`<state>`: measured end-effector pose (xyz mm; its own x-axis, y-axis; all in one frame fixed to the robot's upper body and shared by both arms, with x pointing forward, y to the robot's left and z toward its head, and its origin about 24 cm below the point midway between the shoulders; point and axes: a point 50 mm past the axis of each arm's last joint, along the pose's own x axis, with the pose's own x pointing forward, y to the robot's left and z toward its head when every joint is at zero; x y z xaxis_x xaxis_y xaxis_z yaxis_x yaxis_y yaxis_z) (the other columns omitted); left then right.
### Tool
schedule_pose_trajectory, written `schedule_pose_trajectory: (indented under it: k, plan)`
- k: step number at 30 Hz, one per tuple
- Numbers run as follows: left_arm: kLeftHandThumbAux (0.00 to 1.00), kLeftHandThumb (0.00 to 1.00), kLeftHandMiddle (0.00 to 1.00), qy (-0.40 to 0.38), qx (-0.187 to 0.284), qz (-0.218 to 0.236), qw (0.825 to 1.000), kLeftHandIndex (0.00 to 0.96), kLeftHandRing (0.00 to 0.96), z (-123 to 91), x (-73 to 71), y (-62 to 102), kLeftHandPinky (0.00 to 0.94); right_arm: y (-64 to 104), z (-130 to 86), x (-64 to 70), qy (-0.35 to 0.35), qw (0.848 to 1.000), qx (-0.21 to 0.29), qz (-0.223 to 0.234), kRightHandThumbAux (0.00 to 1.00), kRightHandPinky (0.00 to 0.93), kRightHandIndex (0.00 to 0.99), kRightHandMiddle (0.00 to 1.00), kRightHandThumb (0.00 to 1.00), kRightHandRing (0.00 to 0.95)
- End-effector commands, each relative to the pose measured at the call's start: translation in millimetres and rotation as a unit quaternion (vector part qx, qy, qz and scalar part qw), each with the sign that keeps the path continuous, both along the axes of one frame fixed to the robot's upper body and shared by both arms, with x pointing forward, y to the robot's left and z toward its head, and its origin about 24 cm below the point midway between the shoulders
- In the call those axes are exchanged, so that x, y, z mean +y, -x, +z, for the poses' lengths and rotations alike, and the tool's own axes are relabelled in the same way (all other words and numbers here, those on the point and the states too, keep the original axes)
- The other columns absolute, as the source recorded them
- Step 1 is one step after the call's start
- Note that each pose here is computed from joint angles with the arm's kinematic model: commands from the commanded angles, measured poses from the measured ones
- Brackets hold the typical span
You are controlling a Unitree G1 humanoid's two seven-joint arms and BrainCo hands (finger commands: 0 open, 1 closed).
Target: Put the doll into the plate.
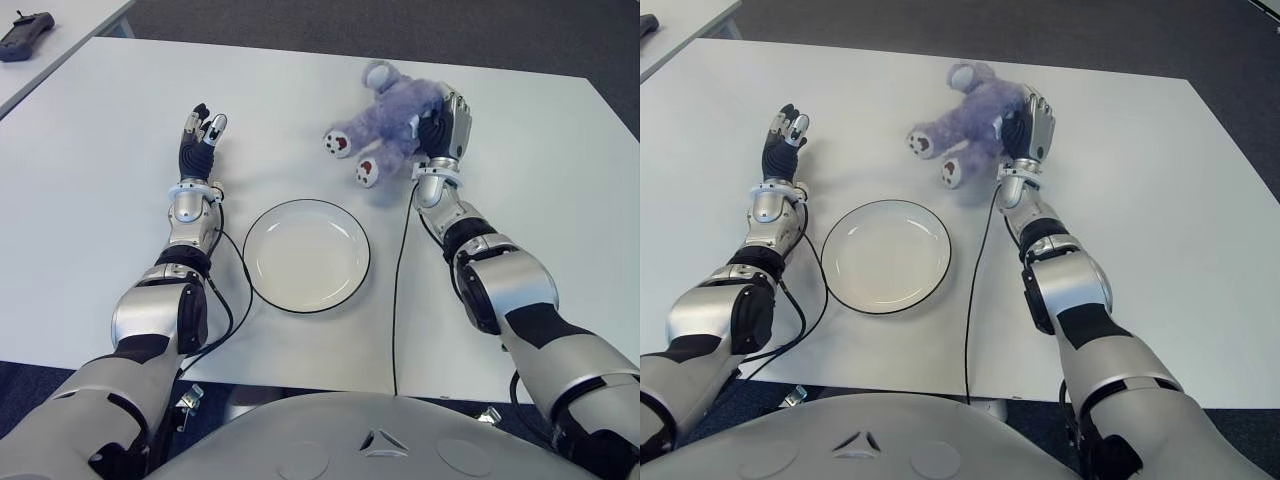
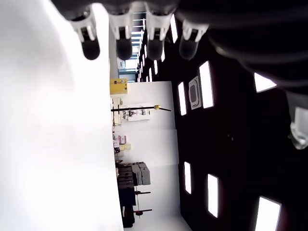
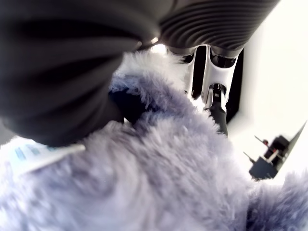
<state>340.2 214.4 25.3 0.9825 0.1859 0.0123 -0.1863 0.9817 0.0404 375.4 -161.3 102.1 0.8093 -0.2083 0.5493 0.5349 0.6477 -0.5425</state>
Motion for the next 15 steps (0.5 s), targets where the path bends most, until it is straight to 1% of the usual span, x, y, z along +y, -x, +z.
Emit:
schedule_pose_trajectory:
  k: [1, 2, 4, 10, 11, 15]
  plan:
    - [0.386, 0.000, 0.035, 0.037, 0.238, -0.001, 0.971, 0.054, 0.000, -110, -20.1, 86.0, 0.000, -5.6, 30, 3.1, -0.021, 0.997, -0.073, 0.008, 0.658, 0.511, 0.405, 0.452, 1.000, 0.550]
    - [0.387, 0.000, 0.035, 0.038, 0.239, 0.000, 0.970, 0.054, 0.000, -110, -20.1, 85.8, 0.000, -5.6, 31, 2.8, -0.023, 0.997, -0.077, 0.010, 0.659, 0.493, 0.407, 0.451, 1.000, 0.554]
    - [0.387, 0.000, 0.035, 0.039, 0.240, 0.000, 0.970, 0.054, 0.000, -111, -20.2, 85.6, 0.000, -5.7, 34, 2.3, -0.024, 0.996, -0.086, 0.014, 0.659, 0.488, 0.405, 0.450, 1.000, 0.556]
    - [0.393, 0.000, 0.042, 0.048, 0.241, 0.003, 0.969, 0.060, 0.000, -110, -20.8, 84.6, 0.000, -6.1, 43, 2.2, -0.023, 0.994, -0.107, 0.024, 0.659, 0.517, 0.399, 0.448, 1.000, 0.552]
    - [0.395, 0.000, 0.043, 0.049, 0.241, 0.003, 0.969, 0.060, 0.000, -110, -20.9, 84.3, 0.000, -6.1, 44, 2.2, -0.023, 0.993, -0.110, 0.026, 0.661, 0.490, 0.404, 0.444, 1.000, 0.557]
    - [0.396, 0.000, 0.044, 0.049, 0.238, 0.003, 0.970, 0.059, 0.000, -110, -21.5, 84.3, 0.000, -6.3, 47, 2.2, -0.025, 0.992, -0.116, 0.035, 0.661, 0.482, 0.404, 0.438, 1.000, 0.556]
